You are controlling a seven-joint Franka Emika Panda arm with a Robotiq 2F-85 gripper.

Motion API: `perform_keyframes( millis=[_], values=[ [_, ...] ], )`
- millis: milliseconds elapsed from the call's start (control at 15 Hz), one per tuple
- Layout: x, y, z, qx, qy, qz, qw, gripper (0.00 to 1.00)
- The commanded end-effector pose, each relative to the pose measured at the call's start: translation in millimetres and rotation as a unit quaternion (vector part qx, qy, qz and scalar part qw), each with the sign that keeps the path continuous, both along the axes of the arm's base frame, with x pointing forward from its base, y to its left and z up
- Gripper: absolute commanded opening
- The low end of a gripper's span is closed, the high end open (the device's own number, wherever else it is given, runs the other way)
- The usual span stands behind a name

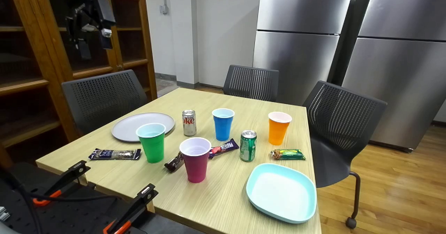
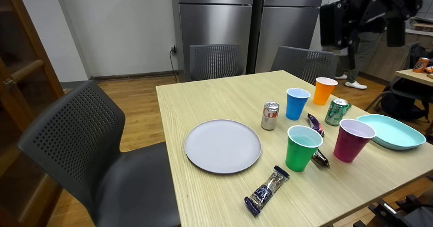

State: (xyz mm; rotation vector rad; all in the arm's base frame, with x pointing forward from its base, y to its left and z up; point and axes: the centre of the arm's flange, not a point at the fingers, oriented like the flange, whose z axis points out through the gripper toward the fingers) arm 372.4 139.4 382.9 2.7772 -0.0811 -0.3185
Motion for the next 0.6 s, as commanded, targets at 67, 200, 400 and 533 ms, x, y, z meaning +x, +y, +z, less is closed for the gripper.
perform_keyframes(
  millis=[67, 200, 400, 533],
  values=[
    [29.6, 0.2, -27.6, 0.008, -0.01, 0.057, 0.9983, 1.0],
    [37.1, -0.9, -40.5, 0.014, -0.016, 0.075, 0.9969, 1.0],
    [46.2, -0.4, -58.0, 0.03, -0.028, 0.096, 0.9945, 1.0],
    [51.2, 1.2, -72.4, 0.036, -0.033, 0.1, 0.9937, 1.0]
  ],
)
